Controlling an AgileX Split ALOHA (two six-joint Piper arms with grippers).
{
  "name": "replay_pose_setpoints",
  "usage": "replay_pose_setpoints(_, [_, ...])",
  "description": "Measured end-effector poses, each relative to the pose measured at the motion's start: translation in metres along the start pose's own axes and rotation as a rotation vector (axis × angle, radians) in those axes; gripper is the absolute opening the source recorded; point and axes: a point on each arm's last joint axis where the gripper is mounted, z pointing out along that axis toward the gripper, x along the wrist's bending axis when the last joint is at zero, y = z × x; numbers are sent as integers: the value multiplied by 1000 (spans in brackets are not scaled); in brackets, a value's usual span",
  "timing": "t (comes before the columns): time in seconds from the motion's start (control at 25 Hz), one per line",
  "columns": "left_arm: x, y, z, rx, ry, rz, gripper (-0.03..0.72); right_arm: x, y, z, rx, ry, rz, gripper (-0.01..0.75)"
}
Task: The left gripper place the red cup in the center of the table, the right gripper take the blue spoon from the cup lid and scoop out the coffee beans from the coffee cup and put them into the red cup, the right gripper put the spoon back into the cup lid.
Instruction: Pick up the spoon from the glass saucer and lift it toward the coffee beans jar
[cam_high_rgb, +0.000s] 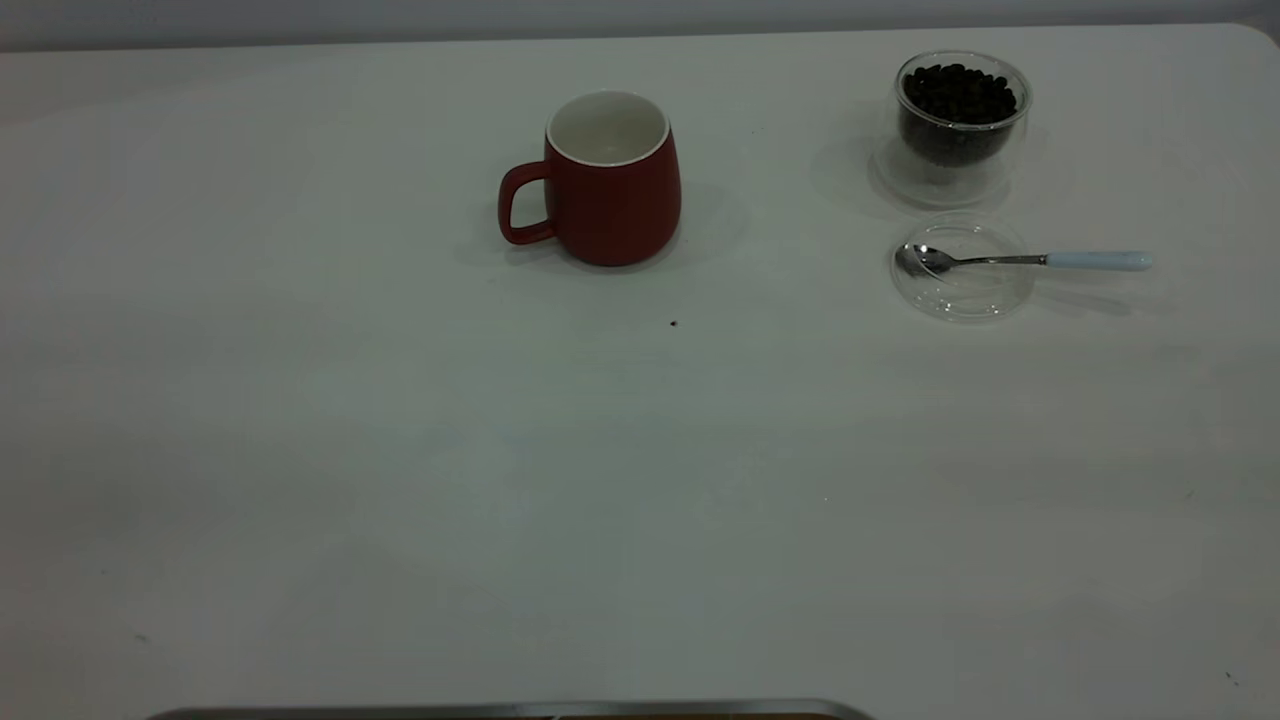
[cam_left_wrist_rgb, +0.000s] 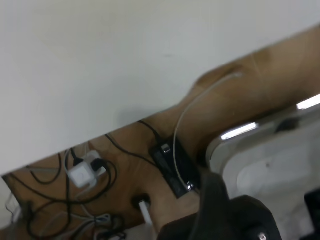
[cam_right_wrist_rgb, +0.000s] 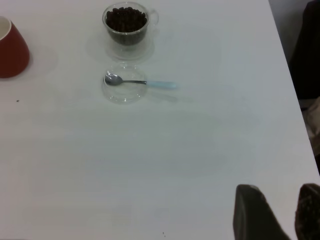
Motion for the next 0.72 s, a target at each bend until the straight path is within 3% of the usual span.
replay_pose_setpoints(0.24, [8, -21, -17, -182, 100, -200, 587, 0, 0, 0, 0, 0, 0, 240])
replay_pose_setpoints(0.48, [-3, -65, -37, -502, 165, -232, 587, 0, 0, 0, 0, 0, 0, 240])
replay_pose_setpoints(0.72, [-4, -68, -38, -498, 167, -237, 587, 0, 0, 0, 0, 0, 0, 240])
